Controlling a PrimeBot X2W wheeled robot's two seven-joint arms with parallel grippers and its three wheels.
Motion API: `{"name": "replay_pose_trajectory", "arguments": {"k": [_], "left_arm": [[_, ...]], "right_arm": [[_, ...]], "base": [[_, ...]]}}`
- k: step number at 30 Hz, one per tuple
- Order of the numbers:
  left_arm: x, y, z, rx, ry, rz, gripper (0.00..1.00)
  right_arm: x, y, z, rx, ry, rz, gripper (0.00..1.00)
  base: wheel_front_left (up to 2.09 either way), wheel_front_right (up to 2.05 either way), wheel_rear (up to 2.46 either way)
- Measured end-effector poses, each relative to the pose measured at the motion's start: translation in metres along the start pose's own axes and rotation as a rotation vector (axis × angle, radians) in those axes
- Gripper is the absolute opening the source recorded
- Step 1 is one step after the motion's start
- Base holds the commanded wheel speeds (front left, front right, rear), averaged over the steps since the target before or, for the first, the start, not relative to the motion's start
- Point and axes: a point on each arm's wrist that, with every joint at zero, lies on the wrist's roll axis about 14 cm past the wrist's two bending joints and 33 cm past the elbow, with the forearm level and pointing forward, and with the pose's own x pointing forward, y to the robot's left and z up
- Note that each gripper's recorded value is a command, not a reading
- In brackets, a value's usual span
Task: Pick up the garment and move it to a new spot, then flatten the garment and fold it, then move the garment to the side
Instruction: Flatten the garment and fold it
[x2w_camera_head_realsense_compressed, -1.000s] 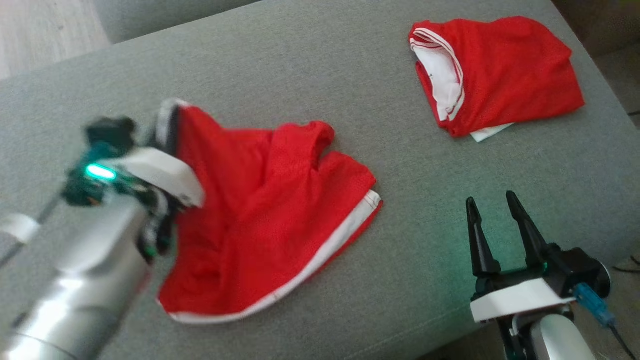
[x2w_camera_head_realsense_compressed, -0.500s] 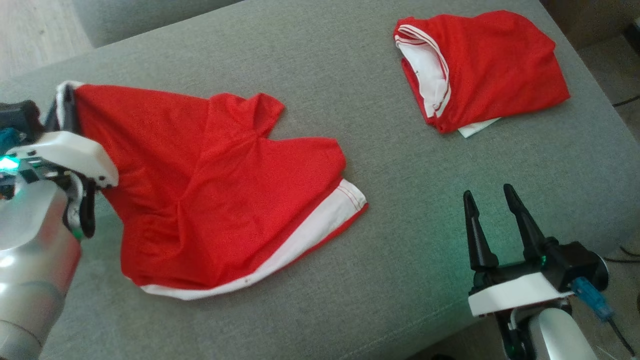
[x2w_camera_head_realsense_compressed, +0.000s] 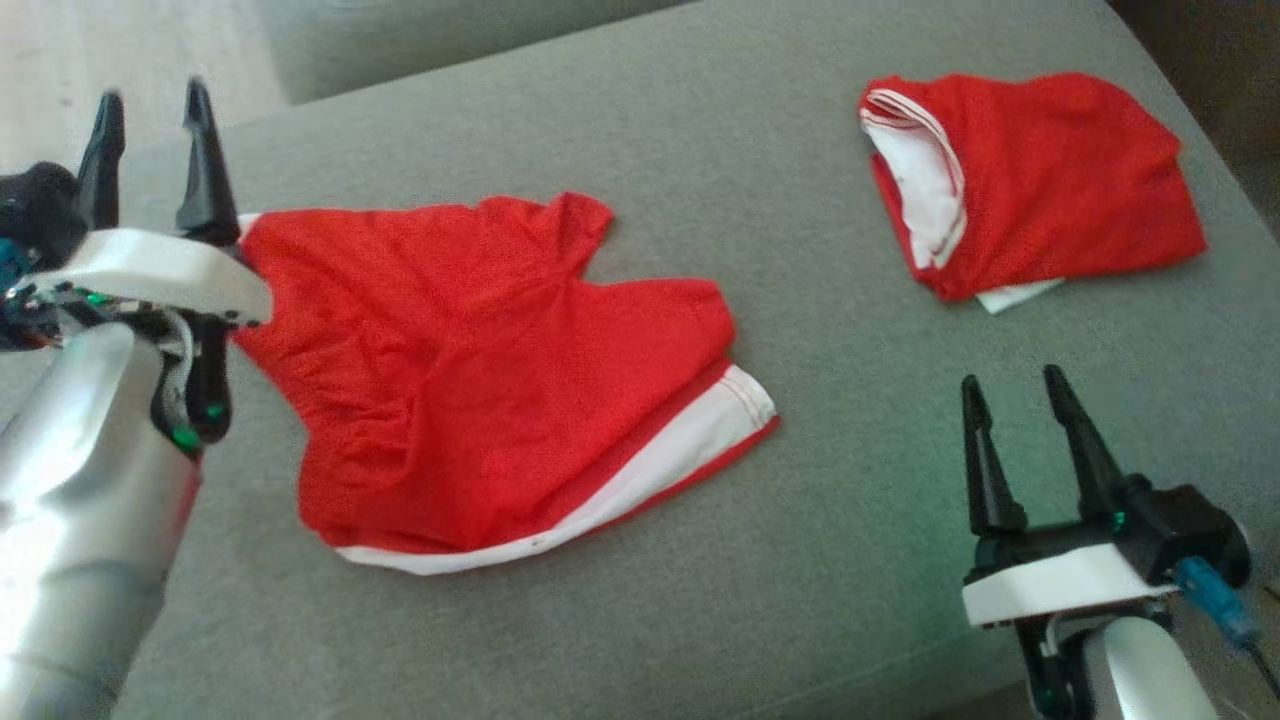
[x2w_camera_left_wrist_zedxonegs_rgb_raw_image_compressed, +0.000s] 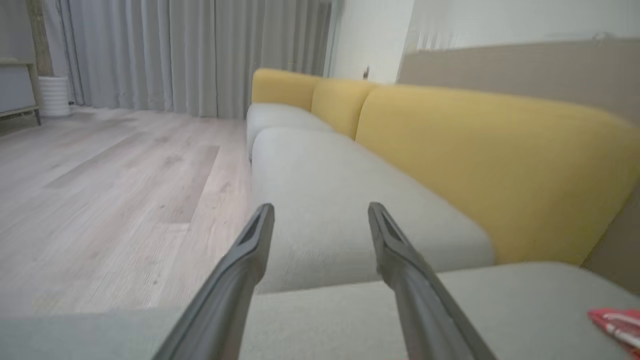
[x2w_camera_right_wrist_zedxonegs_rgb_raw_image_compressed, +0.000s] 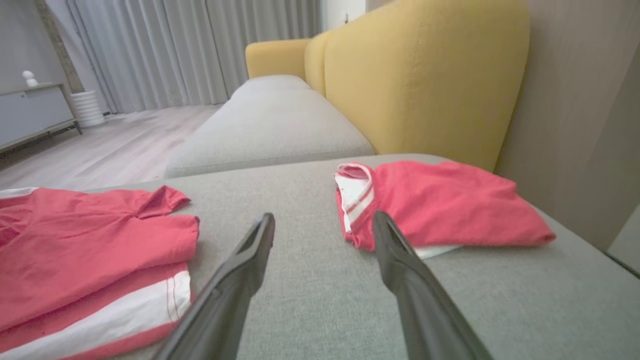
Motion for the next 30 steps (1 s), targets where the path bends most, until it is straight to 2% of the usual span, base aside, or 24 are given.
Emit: {"name": "replay_pose_trajectory", "arguments": {"k": [2,4,11,14,18,21,25,30], "left_arm": [[-0.012,-0.006,0.025,-0.023,-0.089,-0.016,1.00],[-0.034,-0.007,0.030,-0.031,-0.133,-0.018,1.00],[-0.143,-0.009,-0.021,-0.096,-0.085,0.059,1.00],[-0.175,-0.002,-0.025,-0.074,-0.094,0.113,1.00],[-0.207,0.005,-0.033,0.009,-0.086,0.169,1.00],[-0.229,0.003,-0.052,0.024,-0.039,0.188,1.00],[-0.260,0.011,-0.087,-0.004,0.056,0.253,1.00],[-0.273,0.024,-0.089,-0.020,0.052,0.313,1.00]], "right_arm": [[0.002,0.001,0.006,-0.006,-0.019,0.007,1.00],[0.004,0.004,0.011,-0.013,-0.038,0.019,1.00],[0.003,0.013,0.010,-0.034,-0.039,0.054,1.00],[0.007,0.023,0.012,-0.035,-0.047,0.085,1.00],[0.012,0.039,0.009,-0.049,-0.040,0.136,1.00],[0.008,0.050,0.000,-0.048,-0.012,0.175,1.00],[0.003,0.066,-0.008,-0.047,0.011,0.224,1.00],[0.000,0.082,-0.009,-0.039,0.013,0.273,1.00]], "base": [[0.00,0.00,0.00],[0.00,0.00,0.00],[0.00,0.00,0.00],[0.00,0.00,0.00],[0.00,0.00,0.00],[0.00,0.00,0.00],[0.00,0.00,0.00],[0.00,0.00,0.00]]}}
